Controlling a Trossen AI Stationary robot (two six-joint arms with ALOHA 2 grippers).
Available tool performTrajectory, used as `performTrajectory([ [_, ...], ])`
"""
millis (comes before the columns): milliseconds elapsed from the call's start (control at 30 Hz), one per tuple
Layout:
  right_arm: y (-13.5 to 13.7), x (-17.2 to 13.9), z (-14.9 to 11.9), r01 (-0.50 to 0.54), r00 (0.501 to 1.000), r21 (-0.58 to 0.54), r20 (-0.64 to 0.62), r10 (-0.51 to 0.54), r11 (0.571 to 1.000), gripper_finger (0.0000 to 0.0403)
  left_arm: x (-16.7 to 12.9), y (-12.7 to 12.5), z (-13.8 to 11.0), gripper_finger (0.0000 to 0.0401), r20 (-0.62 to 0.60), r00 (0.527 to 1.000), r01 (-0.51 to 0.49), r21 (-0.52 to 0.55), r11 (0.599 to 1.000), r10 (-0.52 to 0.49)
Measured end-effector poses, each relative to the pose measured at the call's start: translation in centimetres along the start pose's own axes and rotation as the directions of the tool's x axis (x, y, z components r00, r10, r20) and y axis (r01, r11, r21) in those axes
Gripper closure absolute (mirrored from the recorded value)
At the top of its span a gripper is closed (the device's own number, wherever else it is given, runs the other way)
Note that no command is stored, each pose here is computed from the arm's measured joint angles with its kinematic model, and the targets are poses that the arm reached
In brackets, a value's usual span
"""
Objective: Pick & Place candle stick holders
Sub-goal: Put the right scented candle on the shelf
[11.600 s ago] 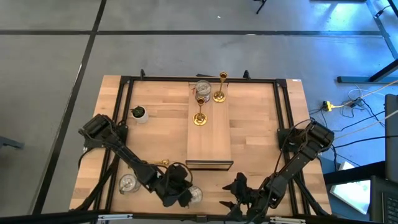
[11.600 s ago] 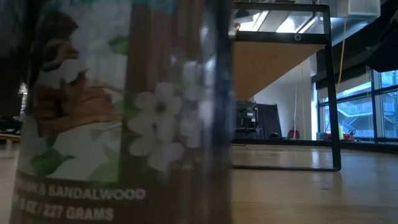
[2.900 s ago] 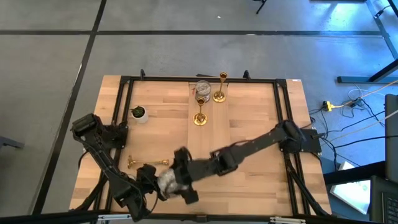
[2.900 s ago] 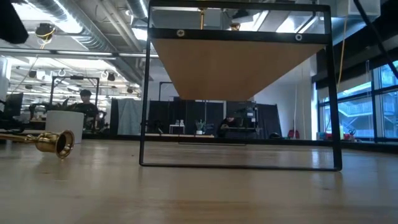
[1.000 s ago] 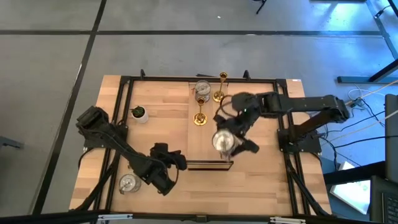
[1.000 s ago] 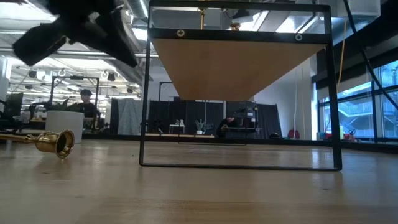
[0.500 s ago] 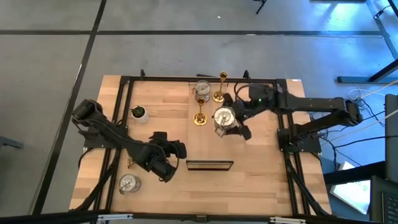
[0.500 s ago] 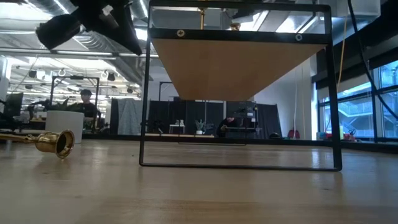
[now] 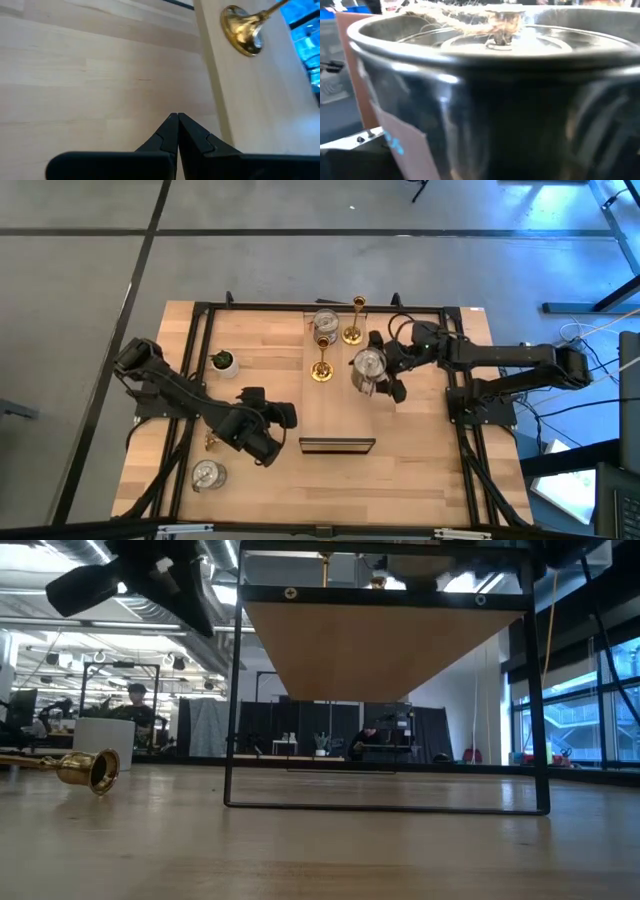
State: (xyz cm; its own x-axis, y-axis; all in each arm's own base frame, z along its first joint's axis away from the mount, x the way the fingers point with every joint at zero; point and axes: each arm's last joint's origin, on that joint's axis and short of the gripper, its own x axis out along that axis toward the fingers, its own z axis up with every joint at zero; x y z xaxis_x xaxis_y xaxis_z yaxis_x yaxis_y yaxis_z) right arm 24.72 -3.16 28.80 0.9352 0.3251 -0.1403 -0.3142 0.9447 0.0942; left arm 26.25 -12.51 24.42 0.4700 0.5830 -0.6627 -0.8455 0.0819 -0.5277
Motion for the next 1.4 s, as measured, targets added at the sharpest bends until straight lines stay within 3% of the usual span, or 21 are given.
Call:
performTrajectory([
  [233,-0.4,-0.3,-3.2,0.079,0.997,0.010,0.007,-0.079,0.997,0.0049,0.6,-0.1,0.4,0.0400,-0.038,0.998,-0.047,0.038,0.998,0.048],
  [500,-1.3,-0.2,-6.5,0.263,0.965,0.006,-0.011,-0.263,0.965,0.0049,0.9,-0.1,0.6,0.0400,-0.046,0.996,-0.068,0.066,0.995,0.071],
  [733,-1.9,1.0,-7.6,0.264,0.964,0.045,-0.002,-0.264,0.963,0.0049,1.1,-0.2,0.8,0.0400,-0.045,0.996,-0.075,0.095,0.993,0.079],
  [900,-2.4,1.8,-9.1,0.269,0.962,0.068,-0.072,-0.264,0.961,0.0049,1.0,-0.2,0.7,0.0400,-0.045,0.996,-0.072,0.095,0.993,0.076],
  [1400,-2.5,2.0,-9.2,0.274,0.961,0.114,-0.071,-0.267,0.955,0.0036,0.7,-0.3,0.5,0.0400,-0.026,0.999,-0.036,0.086,0.996,0.039],
])
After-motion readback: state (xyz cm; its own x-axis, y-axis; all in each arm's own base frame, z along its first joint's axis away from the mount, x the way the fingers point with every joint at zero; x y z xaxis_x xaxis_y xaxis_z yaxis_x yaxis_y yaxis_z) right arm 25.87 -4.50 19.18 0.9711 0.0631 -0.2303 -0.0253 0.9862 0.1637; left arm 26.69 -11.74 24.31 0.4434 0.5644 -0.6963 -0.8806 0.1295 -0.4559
